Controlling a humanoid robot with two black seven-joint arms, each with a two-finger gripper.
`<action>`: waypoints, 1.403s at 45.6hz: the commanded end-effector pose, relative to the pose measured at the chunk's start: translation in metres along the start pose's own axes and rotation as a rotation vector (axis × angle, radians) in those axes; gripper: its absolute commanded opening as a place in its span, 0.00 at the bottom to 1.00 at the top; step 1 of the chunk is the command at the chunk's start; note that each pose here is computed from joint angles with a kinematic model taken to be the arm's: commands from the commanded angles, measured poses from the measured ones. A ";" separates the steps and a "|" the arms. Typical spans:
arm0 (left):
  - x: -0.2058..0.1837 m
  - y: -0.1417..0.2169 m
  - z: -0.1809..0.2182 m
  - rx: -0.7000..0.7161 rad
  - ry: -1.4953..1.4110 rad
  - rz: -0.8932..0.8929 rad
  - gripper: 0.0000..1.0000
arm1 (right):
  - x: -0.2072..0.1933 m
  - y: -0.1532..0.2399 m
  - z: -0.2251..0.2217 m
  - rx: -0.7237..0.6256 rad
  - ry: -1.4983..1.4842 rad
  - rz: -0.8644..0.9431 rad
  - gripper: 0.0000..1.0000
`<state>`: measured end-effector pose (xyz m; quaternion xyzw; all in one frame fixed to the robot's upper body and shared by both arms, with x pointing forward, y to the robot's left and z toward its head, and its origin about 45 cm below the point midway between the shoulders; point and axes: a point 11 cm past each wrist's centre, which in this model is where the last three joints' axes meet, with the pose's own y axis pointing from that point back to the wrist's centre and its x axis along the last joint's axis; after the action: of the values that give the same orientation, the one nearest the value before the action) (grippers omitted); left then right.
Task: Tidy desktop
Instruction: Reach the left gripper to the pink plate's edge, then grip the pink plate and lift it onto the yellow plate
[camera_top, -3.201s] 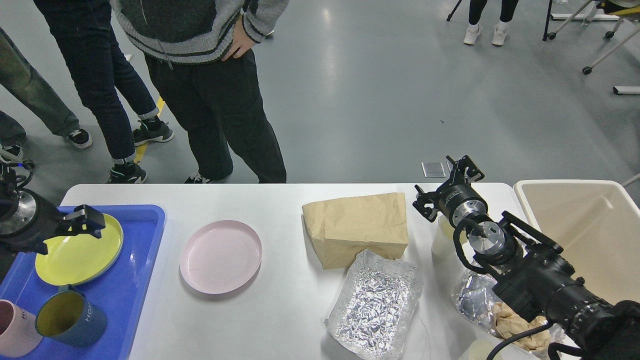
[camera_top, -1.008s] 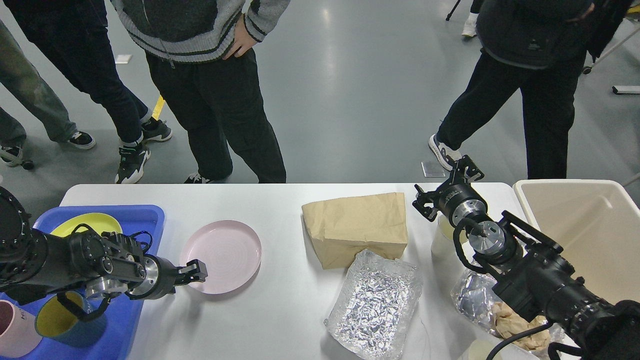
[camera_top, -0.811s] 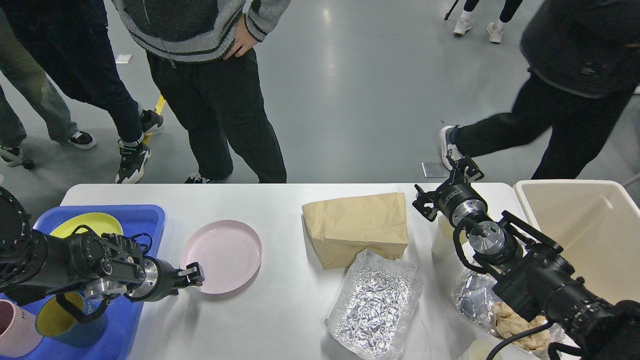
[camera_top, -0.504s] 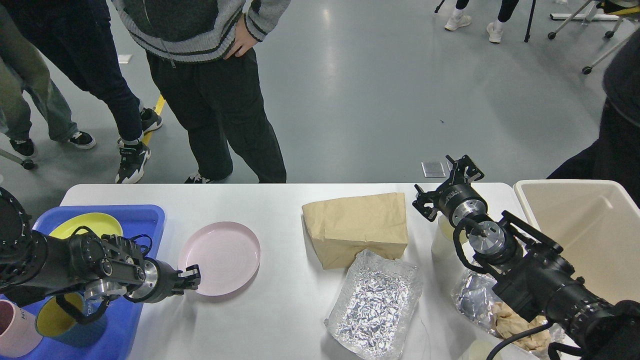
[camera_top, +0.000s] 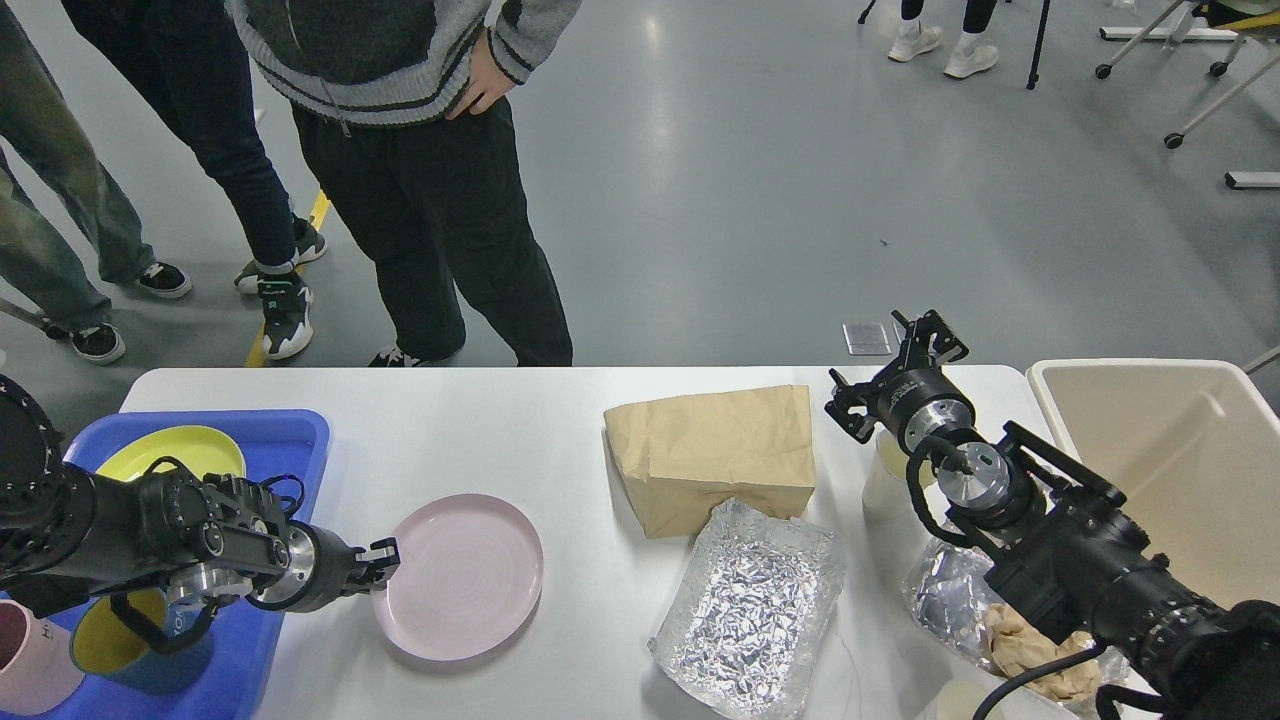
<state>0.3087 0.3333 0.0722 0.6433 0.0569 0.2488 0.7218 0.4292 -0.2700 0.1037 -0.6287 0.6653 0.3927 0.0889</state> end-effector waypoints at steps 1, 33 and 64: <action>0.000 0.000 0.000 0.000 0.000 0.000 0.00 | 0.000 0.000 0.000 -0.001 0.000 -0.001 1.00; 0.062 0.149 0.039 -0.112 0.034 -0.075 0.00 | 0.000 0.000 0.000 0.000 0.000 0.001 1.00; 0.102 0.208 -0.066 0.134 0.145 0.057 0.00 | 0.000 0.000 0.000 0.000 0.000 0.000 1.00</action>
<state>0.3230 0.4116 0.3092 0.6472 0.1128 0.2645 0.7060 0.4288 -0.2704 0.1032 -0.6283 0.6658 0.3927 0.0883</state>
